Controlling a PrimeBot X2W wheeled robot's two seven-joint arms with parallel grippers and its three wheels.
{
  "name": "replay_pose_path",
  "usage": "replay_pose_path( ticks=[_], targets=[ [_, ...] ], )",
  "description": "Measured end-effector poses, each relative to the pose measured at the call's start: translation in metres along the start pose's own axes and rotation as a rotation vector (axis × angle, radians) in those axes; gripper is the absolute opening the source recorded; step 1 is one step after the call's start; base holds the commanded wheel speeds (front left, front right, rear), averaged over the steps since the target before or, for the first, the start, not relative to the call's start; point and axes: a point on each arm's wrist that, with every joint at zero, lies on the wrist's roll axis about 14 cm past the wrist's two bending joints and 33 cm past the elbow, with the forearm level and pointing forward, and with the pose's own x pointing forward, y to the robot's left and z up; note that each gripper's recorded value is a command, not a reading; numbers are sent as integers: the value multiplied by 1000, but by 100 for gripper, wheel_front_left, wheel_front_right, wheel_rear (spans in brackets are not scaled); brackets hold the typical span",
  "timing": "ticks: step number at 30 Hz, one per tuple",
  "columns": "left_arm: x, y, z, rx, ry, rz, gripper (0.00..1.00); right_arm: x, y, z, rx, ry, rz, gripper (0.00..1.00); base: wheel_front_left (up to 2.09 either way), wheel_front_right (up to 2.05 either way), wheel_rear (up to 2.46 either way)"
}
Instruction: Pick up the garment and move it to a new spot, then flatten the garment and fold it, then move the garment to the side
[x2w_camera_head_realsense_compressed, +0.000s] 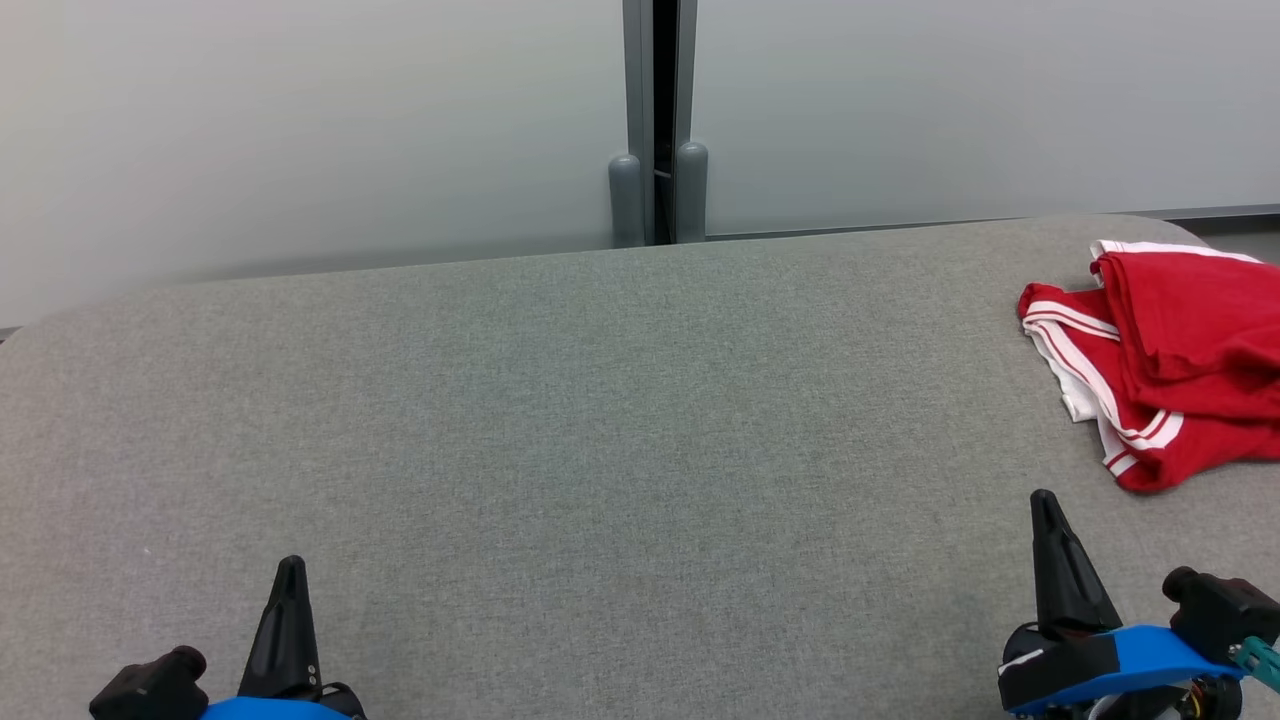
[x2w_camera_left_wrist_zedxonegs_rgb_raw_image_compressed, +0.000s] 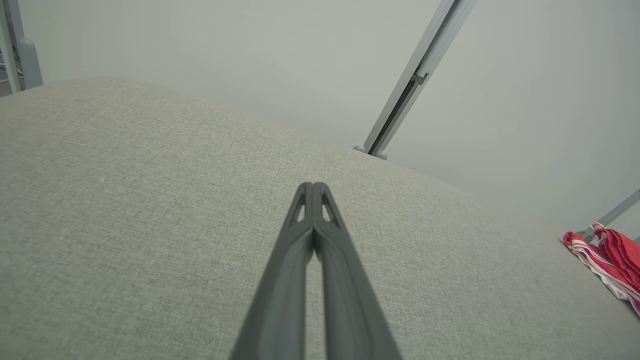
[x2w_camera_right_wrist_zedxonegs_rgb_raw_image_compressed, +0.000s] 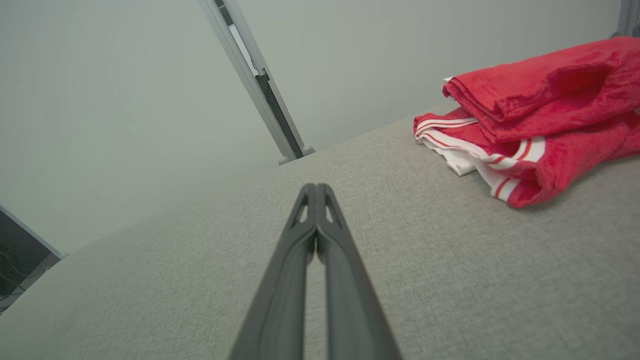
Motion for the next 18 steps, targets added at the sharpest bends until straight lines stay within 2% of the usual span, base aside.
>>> replay_pose_path(
  ticks=[18],
  targets=[
    [2, 8, 3, -288, 18, 38, 0, 3, -6, -1, 297, 16, -51, 0, 0, 0, 0]
  ],
)
